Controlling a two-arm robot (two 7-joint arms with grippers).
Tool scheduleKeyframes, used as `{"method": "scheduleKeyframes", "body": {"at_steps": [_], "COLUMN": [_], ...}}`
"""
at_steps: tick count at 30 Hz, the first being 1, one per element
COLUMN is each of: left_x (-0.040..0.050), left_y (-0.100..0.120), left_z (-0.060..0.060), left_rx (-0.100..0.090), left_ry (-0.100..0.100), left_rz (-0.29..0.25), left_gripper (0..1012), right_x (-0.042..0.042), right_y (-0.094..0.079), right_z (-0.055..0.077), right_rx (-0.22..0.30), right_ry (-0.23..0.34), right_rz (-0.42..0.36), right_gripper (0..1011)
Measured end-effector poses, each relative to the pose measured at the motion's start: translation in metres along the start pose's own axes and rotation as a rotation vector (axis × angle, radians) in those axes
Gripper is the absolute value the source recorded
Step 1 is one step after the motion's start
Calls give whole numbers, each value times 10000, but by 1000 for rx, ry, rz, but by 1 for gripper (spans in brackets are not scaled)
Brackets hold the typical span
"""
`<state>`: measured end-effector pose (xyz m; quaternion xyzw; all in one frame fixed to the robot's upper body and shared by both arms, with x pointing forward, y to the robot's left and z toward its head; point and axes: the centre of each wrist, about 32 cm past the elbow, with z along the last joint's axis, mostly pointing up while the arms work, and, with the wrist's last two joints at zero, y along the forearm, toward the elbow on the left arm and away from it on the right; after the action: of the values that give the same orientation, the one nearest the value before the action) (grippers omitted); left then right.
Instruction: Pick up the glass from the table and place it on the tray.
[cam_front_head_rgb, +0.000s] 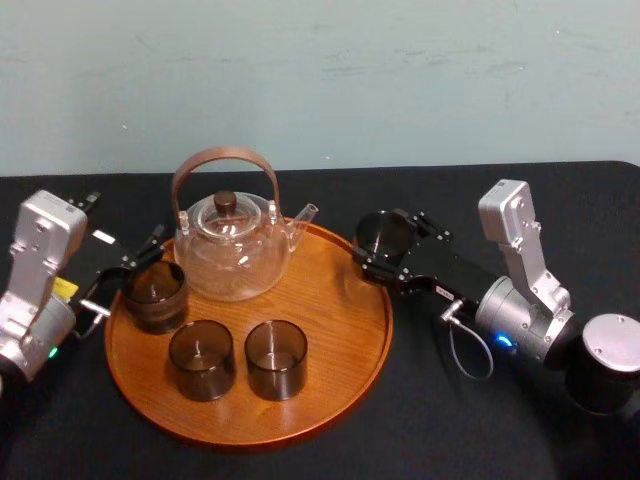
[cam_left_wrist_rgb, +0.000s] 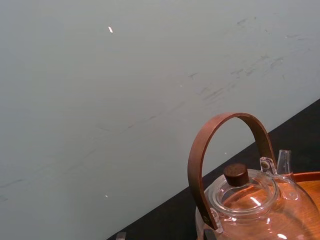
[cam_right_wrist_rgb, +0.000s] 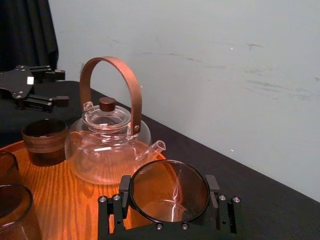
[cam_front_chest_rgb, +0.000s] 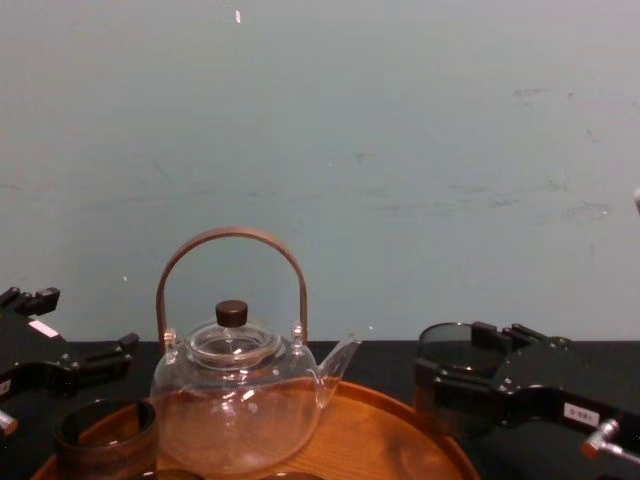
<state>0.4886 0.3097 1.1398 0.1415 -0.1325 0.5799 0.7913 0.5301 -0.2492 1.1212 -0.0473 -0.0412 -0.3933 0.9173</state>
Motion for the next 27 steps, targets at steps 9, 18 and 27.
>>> {"method": "scheduleKeyframes", "body": {"at_steps": [9,18,27], "left_x": [0,0,0], "left_y": [0,0,0], "left_z": [0,0,0], "left_rx": [0,0,0], "left_ry": [0,0,0], "left_rz": [0,0,0], "left_gripper": [1001,1001,1002], "right_x": [-76,-145,-193], "right_y": [91,177,247], "right_z": [-14,-42,-73], "right_rx": [-1,-7,-14], "right_ry": [5,6,9], "right_rz": [35,66,85], "right_gripper": [905,905,905]}}
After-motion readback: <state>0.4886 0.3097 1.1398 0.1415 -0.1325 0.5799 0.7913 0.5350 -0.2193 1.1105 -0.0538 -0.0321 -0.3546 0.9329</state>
